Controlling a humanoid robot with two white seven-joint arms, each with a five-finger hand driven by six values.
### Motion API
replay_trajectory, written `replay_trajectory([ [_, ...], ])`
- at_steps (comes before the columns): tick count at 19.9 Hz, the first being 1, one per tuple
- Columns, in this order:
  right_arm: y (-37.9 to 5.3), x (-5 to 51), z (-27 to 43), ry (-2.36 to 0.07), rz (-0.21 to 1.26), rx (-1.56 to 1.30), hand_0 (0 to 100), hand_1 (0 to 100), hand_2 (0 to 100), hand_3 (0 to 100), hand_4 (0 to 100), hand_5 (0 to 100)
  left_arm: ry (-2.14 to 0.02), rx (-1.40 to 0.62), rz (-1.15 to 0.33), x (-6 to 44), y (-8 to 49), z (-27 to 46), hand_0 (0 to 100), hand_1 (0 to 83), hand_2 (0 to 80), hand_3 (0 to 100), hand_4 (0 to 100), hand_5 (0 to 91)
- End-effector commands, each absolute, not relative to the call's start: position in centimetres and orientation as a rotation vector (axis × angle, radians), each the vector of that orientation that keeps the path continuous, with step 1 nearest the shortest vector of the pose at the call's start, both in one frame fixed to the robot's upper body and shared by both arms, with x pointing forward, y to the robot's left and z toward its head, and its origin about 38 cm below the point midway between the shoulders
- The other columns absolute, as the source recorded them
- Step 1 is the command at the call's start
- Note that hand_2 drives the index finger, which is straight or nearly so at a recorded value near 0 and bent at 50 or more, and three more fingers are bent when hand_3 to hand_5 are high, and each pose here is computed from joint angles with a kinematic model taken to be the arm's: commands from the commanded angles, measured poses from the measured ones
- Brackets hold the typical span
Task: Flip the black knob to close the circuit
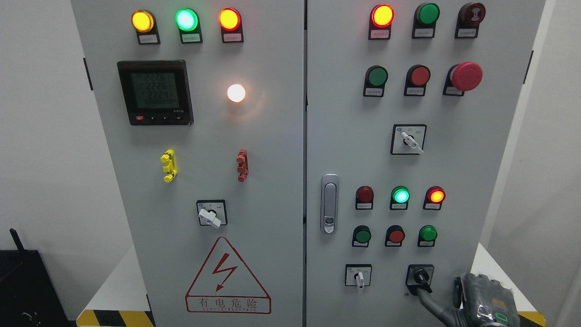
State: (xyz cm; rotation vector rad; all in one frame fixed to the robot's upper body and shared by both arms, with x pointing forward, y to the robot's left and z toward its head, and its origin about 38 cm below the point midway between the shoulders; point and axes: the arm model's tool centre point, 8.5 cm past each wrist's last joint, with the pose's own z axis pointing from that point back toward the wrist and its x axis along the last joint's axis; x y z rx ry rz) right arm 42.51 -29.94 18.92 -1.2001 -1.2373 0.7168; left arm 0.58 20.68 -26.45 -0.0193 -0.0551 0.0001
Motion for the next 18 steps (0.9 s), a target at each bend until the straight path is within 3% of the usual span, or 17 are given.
replay_trajectory([
  [1, -30.4, 42.2, 19.5, -1.248, 0.702, -1.213, 0, 15, 87, 100, 82, 92, -0.055, -0.019, 0.022, -0.4, 20.7, -26.5, 0, 0.0, 0.0, 5, 3, 0.0],
  [8, -27.8, 40.8, 18.1, -1.274, 0.709, -1.174, 0, 15, 87, 100, 82, 92, -0.055, -0.019, 0.022, -0.4, 20.7, -26.5, 0, 0.0, 0.0, 5, 3, 0.0],
  [18, -27.2, 39.7, 17.3, -1.267, 0.704, -1.16, 0, 15, 87, 100, 82, 92, -0.055, -0.019, 0.022, -0.4, 20.7, -26.5, 0, 0.0, 0.0, 5, 3, 0.0],
])
